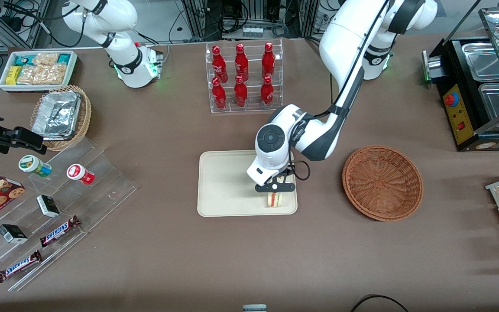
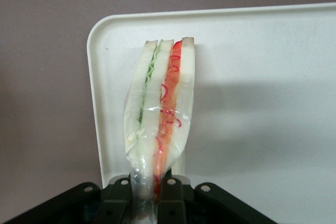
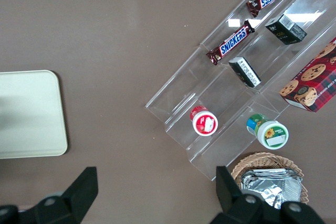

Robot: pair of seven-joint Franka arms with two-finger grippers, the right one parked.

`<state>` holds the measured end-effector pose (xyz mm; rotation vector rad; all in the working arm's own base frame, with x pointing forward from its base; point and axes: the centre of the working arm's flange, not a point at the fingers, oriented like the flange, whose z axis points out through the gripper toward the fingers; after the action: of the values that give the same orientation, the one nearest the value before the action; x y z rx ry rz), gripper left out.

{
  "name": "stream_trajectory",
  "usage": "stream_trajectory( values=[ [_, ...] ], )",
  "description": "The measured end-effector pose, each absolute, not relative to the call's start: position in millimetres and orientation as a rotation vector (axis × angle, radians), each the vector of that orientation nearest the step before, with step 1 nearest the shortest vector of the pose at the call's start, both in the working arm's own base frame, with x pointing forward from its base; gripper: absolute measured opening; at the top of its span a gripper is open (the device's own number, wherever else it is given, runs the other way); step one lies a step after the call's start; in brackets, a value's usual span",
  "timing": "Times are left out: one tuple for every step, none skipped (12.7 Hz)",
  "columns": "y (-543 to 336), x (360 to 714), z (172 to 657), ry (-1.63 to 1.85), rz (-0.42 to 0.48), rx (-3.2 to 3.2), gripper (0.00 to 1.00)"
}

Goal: Place sandwich from basket to tray
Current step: 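Lower the sandwich onto the cream tray and open the left gripper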

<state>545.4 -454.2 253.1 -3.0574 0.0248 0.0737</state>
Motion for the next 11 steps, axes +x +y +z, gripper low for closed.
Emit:
stream_trajectory(
  values=[
    [-456.1, 543.4, 249.7, 0.030, 0.079, -3.055, 0.15],
    [-458.2, 541.6, 247.5, 0.036, 0.082, -3.054, 0.15],
    [-459.6, 540.5, 246.6, 0.039, 0.084, -3.054, 0.15],
    [-460.6, 539.7, 246.2, 0.041, 0.085, -3.054, 0.15],
    [-461.5, 538.9, 245.7, 0.044, 0.087, -3.055, 0.15],
    [-462.3, 538.5, 245.4, 0.045, 0.086, -3.057, 0.15],
    [-462.8, 538.6, 245.2, 0.046, 0.082, -3.060, 0.19],
    [-463.1, 538.7, 244.9, 0.047, 0.080, -3.062, 0.20],
    [-463.5, 539.0, 244.9, 0.047, 0.076, -3.064, 0.30],
    [-463.9, 539.5, 245.5, 0.047, 0.071, -3.067, 0.41],
    [-464.5, 540.1, 246.7, 0.047, 0.066, -3.070, 0.52]
  ],
)
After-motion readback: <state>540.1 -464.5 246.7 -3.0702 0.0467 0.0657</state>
